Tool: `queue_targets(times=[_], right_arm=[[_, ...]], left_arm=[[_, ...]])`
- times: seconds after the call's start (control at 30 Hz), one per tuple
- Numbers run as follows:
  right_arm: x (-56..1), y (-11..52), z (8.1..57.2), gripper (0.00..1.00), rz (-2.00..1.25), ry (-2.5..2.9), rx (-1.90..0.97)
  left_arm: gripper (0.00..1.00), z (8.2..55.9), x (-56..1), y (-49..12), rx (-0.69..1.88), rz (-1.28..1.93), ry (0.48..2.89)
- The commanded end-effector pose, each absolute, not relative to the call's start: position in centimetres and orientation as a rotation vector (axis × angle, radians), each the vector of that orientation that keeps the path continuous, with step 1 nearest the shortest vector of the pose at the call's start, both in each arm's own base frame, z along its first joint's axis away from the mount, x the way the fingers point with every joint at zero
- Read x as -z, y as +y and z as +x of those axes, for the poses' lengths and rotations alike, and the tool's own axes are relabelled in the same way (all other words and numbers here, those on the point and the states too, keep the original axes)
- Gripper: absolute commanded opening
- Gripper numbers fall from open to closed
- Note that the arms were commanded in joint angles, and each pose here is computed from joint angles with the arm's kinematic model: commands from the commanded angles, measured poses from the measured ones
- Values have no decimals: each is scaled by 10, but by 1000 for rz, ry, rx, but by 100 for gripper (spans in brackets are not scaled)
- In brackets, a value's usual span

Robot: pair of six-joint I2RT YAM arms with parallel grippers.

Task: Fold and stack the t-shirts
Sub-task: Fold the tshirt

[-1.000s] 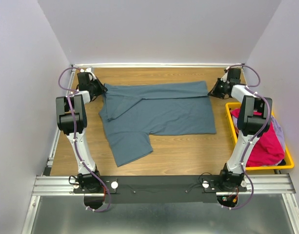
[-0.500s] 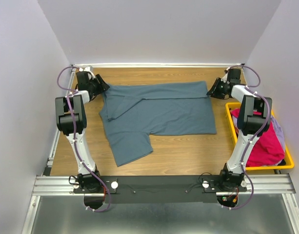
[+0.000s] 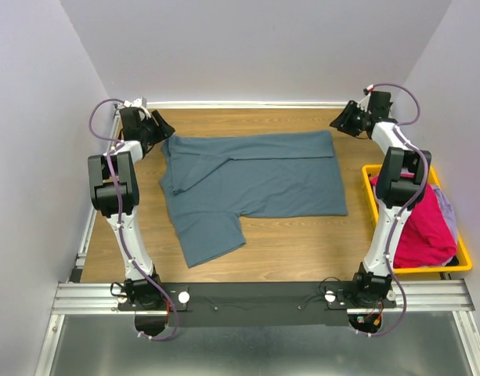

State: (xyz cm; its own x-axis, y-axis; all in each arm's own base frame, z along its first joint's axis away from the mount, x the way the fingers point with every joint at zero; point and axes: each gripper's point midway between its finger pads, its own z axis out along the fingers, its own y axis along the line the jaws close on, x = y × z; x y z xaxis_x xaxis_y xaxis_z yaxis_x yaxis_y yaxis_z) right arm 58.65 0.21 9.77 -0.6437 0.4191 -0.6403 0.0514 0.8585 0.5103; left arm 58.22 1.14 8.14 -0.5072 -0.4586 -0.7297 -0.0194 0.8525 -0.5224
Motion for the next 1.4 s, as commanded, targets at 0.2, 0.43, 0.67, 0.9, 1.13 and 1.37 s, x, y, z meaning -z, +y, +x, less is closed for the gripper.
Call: queue_targets(times=[0.2, 0.43, 0.67, 0.9, 1.13, 1.37], right_arm=[[-50, 11, 605, 49, 380, 2271, -689], [-32, 17, 607, 46, 381, 2291, -745], [-20, 14, 611, 27, 402, 2301, -727], [-18, -6, 616, 6, 449, 2292, -625], [-24, -11, 618, 3, 451, 2279, -587], [-22, -8, 624, 10, 435, 2273, -612]], left_arm=[[55, 593, -61, 14, 599, -357, 2063], [48, 596, -52, 10, 626, -361, 2074], [22, 599, -47, 13, 625, -387, 2080], [4, 596, -50, 33, 581, -486, 2057], [3, 594, -56, 45, 574, -547, 2007], [15, 594, -49, 36, 645, -530, 2024]])
